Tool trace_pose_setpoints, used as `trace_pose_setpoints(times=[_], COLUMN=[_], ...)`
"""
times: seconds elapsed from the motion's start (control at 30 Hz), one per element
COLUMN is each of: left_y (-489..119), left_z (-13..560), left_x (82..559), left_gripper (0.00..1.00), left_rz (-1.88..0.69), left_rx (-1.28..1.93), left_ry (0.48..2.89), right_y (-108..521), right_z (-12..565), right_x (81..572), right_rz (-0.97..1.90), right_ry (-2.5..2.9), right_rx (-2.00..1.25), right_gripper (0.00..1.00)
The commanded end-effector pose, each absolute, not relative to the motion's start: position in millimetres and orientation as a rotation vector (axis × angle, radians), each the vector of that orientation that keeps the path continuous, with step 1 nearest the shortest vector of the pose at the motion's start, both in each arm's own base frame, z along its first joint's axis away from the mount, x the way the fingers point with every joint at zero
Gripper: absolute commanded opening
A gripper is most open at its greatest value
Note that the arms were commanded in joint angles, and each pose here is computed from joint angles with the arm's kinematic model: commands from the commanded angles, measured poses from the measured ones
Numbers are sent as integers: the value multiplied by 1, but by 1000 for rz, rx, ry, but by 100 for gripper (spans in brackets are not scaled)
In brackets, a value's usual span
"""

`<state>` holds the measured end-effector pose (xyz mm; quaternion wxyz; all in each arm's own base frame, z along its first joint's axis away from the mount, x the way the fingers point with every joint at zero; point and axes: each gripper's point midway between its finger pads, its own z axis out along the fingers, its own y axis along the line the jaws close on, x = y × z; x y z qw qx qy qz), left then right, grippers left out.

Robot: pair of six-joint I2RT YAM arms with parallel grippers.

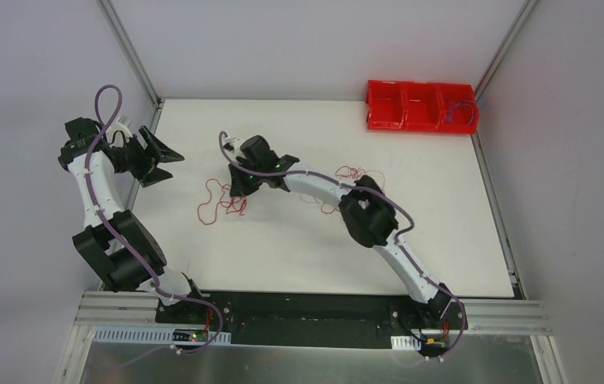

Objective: Untangle the cables

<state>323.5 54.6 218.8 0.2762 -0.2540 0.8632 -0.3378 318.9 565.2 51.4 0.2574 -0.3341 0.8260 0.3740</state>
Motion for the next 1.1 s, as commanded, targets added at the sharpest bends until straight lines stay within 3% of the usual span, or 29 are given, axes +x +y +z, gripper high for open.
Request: trace_pose_setpoints(times=[0.0, 0.3, 0.47, 0.73, 1.07], left_y=[39, 18, -1, -24, -26], left_z=[252, 289, 296, 291, 279], left_x=[319, 318, 322, 331, 331], left_gripper=[72, 82, 95, 99, 99], left_rz=[-992, -949, -929, -979, -996], left_rx=[-618, -453, -383, -374, -392], left_ry=[2241, 2192, 2210, 2252, 2268], right_y=[488, 258, 128, 4, -58], right_z=[223, 344, 377, 329, 264], right_x=[375, 479, 531, 582, 629], right_rz=[976, 725, 502, 144, -201], right_ry=[1995, 1944, 1891, 1939, 1967], right_rx=[-802, -375, -155, -79, 79], right_gripper=[0, 0, 0, 0, 0])
